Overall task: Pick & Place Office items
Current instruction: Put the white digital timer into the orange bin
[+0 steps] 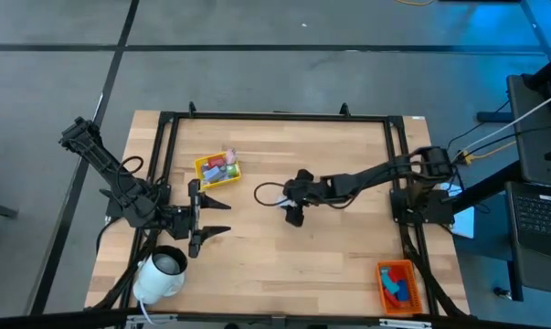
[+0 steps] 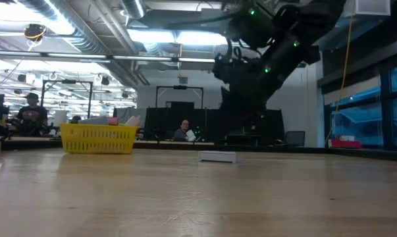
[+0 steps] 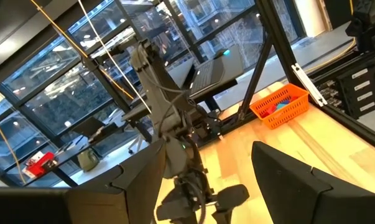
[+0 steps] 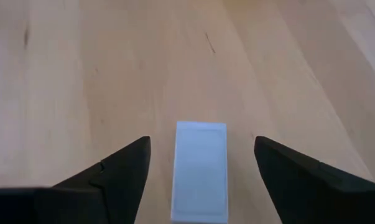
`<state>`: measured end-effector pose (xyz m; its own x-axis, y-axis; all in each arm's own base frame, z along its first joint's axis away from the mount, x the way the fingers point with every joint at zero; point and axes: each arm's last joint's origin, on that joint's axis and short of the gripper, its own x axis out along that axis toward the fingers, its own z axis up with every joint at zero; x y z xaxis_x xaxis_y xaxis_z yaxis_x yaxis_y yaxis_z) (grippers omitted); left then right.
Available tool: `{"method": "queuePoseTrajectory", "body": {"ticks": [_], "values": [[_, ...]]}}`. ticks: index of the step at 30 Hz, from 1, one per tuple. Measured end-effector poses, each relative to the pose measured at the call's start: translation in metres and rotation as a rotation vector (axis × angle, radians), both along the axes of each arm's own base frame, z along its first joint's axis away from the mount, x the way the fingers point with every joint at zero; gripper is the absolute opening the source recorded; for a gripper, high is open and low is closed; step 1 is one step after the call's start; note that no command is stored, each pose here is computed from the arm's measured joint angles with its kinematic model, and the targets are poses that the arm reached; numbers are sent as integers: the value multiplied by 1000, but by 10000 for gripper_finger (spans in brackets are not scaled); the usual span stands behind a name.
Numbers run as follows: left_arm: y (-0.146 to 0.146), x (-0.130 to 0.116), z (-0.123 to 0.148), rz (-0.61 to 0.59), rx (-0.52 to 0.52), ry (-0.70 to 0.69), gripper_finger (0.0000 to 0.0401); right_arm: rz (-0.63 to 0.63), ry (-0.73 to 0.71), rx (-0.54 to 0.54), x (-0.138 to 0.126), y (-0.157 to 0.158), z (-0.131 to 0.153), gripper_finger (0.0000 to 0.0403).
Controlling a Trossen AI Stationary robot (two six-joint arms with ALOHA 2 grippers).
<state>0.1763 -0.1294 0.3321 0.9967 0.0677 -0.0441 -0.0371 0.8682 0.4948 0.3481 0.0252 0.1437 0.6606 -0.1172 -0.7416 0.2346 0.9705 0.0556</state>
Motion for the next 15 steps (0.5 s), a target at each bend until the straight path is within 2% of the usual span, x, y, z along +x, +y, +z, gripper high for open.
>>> {"method": "queuePoseTrajectory", "body": {"ticks": [4,15], "values": [[0,0,0,0,1,0,237,3,40,-34,1,-1,-10,294],[0,0,0,0,1,0,237,8,89,-1,6,0,-39,291]]}}
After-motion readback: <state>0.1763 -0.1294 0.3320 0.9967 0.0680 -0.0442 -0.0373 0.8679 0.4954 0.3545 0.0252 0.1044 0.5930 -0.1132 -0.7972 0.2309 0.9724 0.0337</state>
